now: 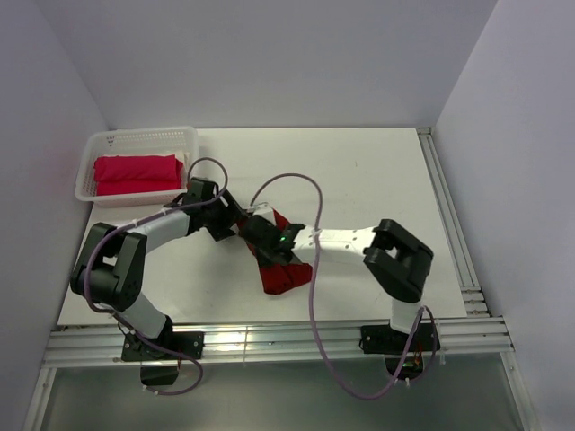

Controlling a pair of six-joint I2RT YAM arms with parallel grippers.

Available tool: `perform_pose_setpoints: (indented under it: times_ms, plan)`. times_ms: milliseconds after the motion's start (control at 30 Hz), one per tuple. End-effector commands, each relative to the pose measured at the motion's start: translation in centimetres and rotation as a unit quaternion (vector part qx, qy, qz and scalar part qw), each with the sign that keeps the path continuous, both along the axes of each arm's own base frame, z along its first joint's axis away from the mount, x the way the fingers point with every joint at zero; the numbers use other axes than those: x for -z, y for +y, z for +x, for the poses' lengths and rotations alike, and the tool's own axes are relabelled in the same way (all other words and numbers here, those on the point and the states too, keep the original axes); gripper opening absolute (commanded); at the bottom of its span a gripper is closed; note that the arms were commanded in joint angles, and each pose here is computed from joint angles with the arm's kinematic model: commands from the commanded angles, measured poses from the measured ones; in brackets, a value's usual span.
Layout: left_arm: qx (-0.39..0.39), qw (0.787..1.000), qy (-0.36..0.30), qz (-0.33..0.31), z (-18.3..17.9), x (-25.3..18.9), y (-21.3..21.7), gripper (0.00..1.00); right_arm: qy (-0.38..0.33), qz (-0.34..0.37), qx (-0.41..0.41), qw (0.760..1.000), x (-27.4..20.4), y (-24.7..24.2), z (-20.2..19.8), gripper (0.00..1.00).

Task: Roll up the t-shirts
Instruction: Roll the tshirt

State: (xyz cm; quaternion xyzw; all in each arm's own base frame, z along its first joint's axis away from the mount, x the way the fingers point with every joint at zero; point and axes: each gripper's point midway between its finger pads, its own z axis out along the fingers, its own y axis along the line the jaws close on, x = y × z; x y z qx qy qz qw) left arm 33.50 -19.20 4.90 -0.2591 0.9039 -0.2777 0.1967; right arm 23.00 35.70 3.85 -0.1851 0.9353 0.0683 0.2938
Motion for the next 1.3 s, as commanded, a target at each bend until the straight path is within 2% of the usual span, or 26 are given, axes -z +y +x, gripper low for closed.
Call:
perform_pose_setpoints:
  times_ms: [0,33,67,167,200,267,300,367,567,633,767,967,1267]
  plan:
    - [0.002,0.998,-0.055,-0.036,1.3,-3.3,0.0,0.77,0.067,0.172,0.025,0.982,-1.8,1.9,0.1,0.0]
    - [0.003,0.997,-0.063,-0.04,1.4,-3.7,0.0,0.8,0.075,0.188,0.036,0.979,-1.6,1.2,1.0,0.0]
    - [0.005,0.997,-0.068,-0.045,1.5,-4.0,0.1,0.83,0.102,0.199,0.026,0.974,-0.7,0.7,0.0,0.0]
    - [0.008,0.994,-0.091,-0.059,1.8,-5.2,0.4,0.85,0.129,0.261,0.027,0.956,-0.4,0.5,-0.1,0.0]
    - [0.015,0.992,-0.105,-0.067,1.9,-5.8,0.1,0.86,0.146,0.307,0.021,0.94,-1.0,1.5,-0.2,0.0]
    - [0.023,0.99,-0.118,-0.072,2.0,-6.3,-0.1,0.86,0.157,0.353,0.027,0.922,-0.6,1.0,0.3,0.0]
    - [0.027,0.989,-0.123,-0.078,1.9,-6.5,-0.2,0.86,0.184,0.368,0.024,0.911,-0.2,1.1,-0.4,0.0]
    - [0.035,0.987,-0.133,-0.085,1.8,-6.7,-0.5,0.87,0.2,0.384,0.023,0.901,0.5,0.8,-0.9,0.0]
    - [0.067,0.983,-0.144,-0.094,1.4,-6.4,-1.9,0.87,0.239,0.473,0.014,0.848,0.5,1.1,-1.5,0.0]
    - [0.072,0.984,-0.14,-0.085,1.4,-5.7,-2.0,0.86,0.261,0.476,0.022,0.839,1.4,0.9,-1.7,0.0]
    - [0.08,0.986,-0.128,-0.074,1.0,-4.3,-2.1,0.86,0.272,0.479,0.032,0.834,2.3,0.6,-1.4,0.0]
    - [0.078,0.991,-0.099,-0.054,0.4,-1.7,-1.7,0.85,0.278,0.463,0.03,0.841,3.0,0.6,-1.1,0.0]
    - [0.098,0.989,-0.105,-0.045,1.6,-1.4,-3.6,0.86,0.284,0.435,0.022,0.854,3.7,0.6,-0.9,0.0]
